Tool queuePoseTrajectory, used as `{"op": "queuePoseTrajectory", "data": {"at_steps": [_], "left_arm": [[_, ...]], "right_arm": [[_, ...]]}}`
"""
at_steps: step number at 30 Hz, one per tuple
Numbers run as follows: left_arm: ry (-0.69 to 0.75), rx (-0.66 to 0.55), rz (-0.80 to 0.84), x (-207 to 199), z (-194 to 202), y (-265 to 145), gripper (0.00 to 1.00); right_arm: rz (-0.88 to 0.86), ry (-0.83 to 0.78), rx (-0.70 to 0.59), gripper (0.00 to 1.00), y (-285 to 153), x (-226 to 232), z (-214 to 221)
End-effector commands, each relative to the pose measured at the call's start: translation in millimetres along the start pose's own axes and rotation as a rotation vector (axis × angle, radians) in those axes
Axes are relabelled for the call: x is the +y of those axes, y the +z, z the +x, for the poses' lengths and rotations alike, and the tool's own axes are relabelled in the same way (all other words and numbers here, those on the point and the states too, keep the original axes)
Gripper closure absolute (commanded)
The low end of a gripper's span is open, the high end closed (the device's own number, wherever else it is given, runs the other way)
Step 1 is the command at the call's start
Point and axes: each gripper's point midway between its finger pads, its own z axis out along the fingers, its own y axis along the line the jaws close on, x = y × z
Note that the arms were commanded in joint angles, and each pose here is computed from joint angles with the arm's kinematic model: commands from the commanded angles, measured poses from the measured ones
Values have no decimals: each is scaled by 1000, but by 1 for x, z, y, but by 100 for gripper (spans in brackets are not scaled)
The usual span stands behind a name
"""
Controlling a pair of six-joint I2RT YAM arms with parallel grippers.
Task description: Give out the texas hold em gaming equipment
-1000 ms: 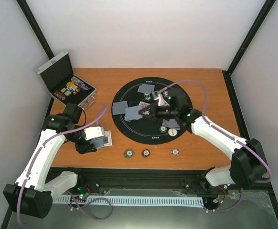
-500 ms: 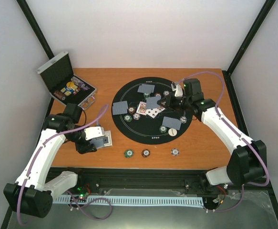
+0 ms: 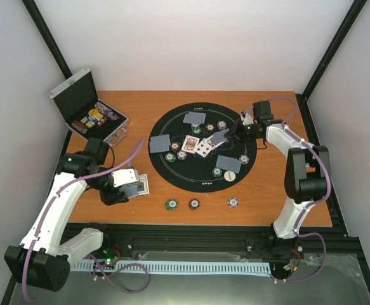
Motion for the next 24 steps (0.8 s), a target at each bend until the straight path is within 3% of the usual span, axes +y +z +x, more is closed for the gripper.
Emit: {"op": "queuePoseTrajectory", "data": {"at_steps": [1,17,24], "left_arm": [[12,1,-10,-2,1,-2,99],[10,-5,-8,-3,0,-5,99],[1,-22,5,-5,-5,-9,99]], "right_arm": [[37,2,12,97,9,-24,-18],[292,20,78,96,35,-95,-31],[356,-2,32,58,18,-90,-40]]}}
